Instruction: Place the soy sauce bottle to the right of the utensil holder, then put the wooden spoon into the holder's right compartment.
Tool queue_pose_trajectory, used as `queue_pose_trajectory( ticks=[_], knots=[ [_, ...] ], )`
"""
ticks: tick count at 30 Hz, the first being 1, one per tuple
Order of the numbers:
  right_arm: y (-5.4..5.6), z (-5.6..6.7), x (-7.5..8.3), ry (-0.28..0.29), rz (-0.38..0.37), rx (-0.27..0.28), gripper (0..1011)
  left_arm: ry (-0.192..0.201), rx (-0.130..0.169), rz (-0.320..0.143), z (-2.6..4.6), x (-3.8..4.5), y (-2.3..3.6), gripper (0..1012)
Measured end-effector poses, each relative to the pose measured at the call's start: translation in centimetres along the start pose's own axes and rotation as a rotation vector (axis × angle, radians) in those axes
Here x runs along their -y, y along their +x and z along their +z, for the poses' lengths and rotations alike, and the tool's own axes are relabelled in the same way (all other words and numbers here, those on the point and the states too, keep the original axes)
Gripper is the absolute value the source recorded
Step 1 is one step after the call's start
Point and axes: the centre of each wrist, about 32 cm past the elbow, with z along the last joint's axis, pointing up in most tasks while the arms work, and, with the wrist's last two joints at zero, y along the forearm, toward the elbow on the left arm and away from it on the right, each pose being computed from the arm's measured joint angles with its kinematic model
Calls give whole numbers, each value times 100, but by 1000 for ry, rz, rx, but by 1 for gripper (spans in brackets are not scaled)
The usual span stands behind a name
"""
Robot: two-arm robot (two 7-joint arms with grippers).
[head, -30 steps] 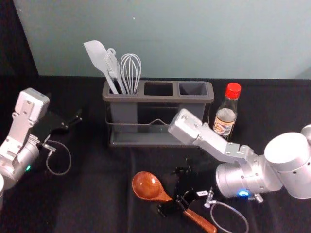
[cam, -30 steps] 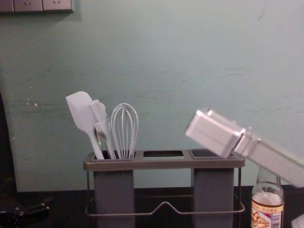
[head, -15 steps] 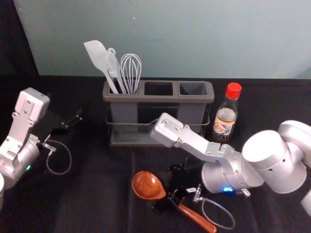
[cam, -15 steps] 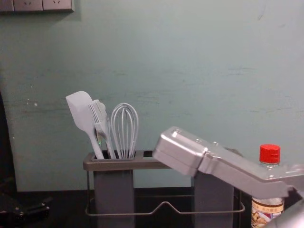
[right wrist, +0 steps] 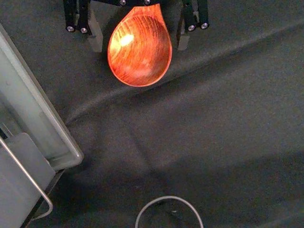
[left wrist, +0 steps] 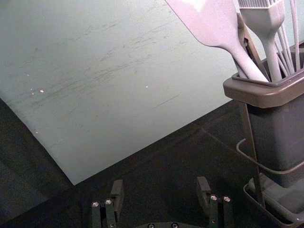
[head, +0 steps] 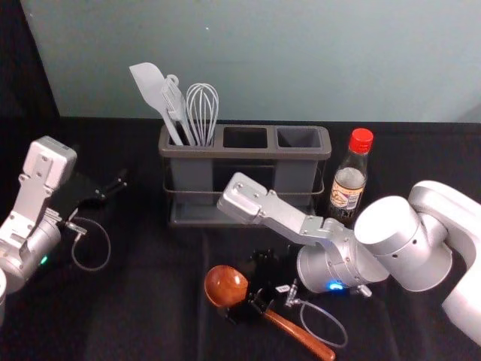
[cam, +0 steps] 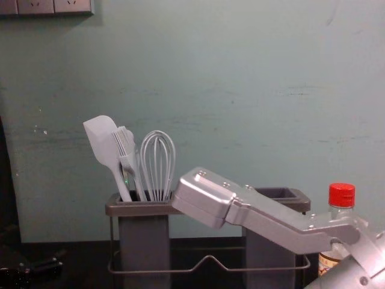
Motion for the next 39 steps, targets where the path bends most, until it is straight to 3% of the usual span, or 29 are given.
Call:
queue_pose_trajectory(
  ticks=[11, 39],
  knots=[
    [1, 49, -104, -7, 9, 0, 1004, 0, 0, 0, 0, 0, 0, 1005],
    [-11, 70, -179, -1, -2, 11, 1004, 0, 0, 0, 0, 0, 0, 1005]
  ],
)
